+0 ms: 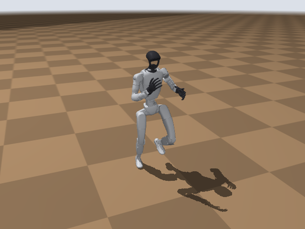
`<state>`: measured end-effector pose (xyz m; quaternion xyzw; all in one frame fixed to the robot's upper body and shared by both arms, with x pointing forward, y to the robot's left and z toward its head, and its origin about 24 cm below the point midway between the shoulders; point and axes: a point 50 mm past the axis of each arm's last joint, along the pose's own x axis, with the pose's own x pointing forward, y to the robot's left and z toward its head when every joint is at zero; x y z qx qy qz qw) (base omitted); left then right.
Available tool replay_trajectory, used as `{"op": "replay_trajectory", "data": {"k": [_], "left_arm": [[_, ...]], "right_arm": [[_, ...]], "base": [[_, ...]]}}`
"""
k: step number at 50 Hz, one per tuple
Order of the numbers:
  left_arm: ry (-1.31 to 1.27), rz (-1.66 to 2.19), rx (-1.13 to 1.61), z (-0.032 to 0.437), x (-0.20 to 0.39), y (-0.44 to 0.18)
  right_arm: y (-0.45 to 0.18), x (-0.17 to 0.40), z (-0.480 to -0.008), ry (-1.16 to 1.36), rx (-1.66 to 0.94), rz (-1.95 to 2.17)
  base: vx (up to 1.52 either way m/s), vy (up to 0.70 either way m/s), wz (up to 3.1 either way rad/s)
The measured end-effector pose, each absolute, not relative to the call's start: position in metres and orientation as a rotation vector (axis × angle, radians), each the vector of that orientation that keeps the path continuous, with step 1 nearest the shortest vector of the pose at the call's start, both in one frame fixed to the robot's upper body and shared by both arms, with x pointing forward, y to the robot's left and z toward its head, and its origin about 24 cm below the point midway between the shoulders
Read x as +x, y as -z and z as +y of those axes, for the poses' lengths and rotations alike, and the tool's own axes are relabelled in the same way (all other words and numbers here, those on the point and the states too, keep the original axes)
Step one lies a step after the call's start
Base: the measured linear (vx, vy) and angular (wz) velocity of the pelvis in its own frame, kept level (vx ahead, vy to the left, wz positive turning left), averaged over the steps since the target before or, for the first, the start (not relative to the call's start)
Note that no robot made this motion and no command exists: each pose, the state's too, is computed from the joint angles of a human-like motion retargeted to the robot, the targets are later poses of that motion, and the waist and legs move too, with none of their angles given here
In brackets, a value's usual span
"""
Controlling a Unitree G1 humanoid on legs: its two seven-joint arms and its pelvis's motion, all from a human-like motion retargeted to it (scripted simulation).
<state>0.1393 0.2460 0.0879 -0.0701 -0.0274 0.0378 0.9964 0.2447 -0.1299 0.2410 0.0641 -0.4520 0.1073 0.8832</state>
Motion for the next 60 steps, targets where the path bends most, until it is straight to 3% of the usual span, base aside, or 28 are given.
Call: {"op": "replay_trajectory", "data": {"k": [3,5,7,10,15,18,22,27,32,37,41,43,45,48,51,60], "left_arm": [[-0.087,0.054,-0.128,0.258,0.108,-0.081],[-0.132,0.073,-0.137,0.266,0.092,-0.086],[-0.153,0.039,-0.192,0.265,0.089,-0.094],[-0.085,-0.082,-0.174,0.250,0.110,-0.108],[0.070,-0.353,-0.152,0.199,0.209,-0.129],[0.173,-0.688,-0.107,0.150,0.268,-0.205],[0.255,-1.230,-0.200,0.117,0.247,-0.326],[0.275,-1.413,-0.369,0.121,0.221,-0.357],[0.387,-1.425,-0.288,0.120,0.209,-0.348],[0.384,-1.163,-0.138,0.130,0.229,-0.297],[-0.079,-0.711,0.048,0.183,0.249,-0.180],[-0.290,-0.396,-0.037,0.218,0.223,-0.107],[-0.343,-0.228,0.023,0.243,0.187,-0.075],[-0.221,-0.124,0.261,0.264,0.154,-0.079],[-0.122,-0.035,0.260,0.271,0.137,-0.086],[-0.116,-0.040,0.062,0.265,0.129,-0.094]], "right_arm": [[-0.260,0.214,-0.113,-0.379,0.179,-1.072],[-0.263,0.201,-0.108,-0.284,-0.195,-1.190],[-0.256,0.180,-0.105,-0.613,0.218,-1.083],[-0.240,0.176,-0.112,-0.666,0.210,-0.980],[-0.149,0.211,-0.132,-0.393,0.119,-0.513],[-0.085,0.205,-0.165,-0.194,0.054,-0.231],[-0.084,0.164,-0.214,-0.224,-0.055,-0.112],[-0.087,0.128,-0.248,-0.224,-0.093,0.073],[-0.075,0.109,-0.264,-0.192,-0.186,0.206],[-0.057,0.120,-0.266,-0.159,-0.207,0.231],[-0.053,0.191,-0.245,-0.160,-0.243,0.051],[-0.095,0.237,-0.210,-0.237,-0.281,-0.201],[-0.157,0.263,-0.166,-0.362,-0.198,-0.485],[-0.222,0.250,-0.124,-0.485,-0.022,-0.801],[-0.256,0.222,-0.105,-0.602,0.064,-0.987],[-0.256,0.183,-0.085,-0.868,0.073,-1.032]], "base": [[1.32,0.21,-0.47],[1.37,0.31,-1.34],[1.36,0.40,-0.96],[1.18,0.38,0.45],[0.91,0.17,1.53],[0.88,0.05,1.40],[0.97,-0.03,0.93],[1.07,-0.22,0.43],[1.09,-0.39,0.59],[0.90,-0.33,-0.30],[0.75,-0.18,-0.95],[0.82,-0.13,-0.87],[0.79,-0.09,-0.46],[0.85,0.01,0.17],[0.90,0.11,0.96],[0.80,0.08,1.88]]}}
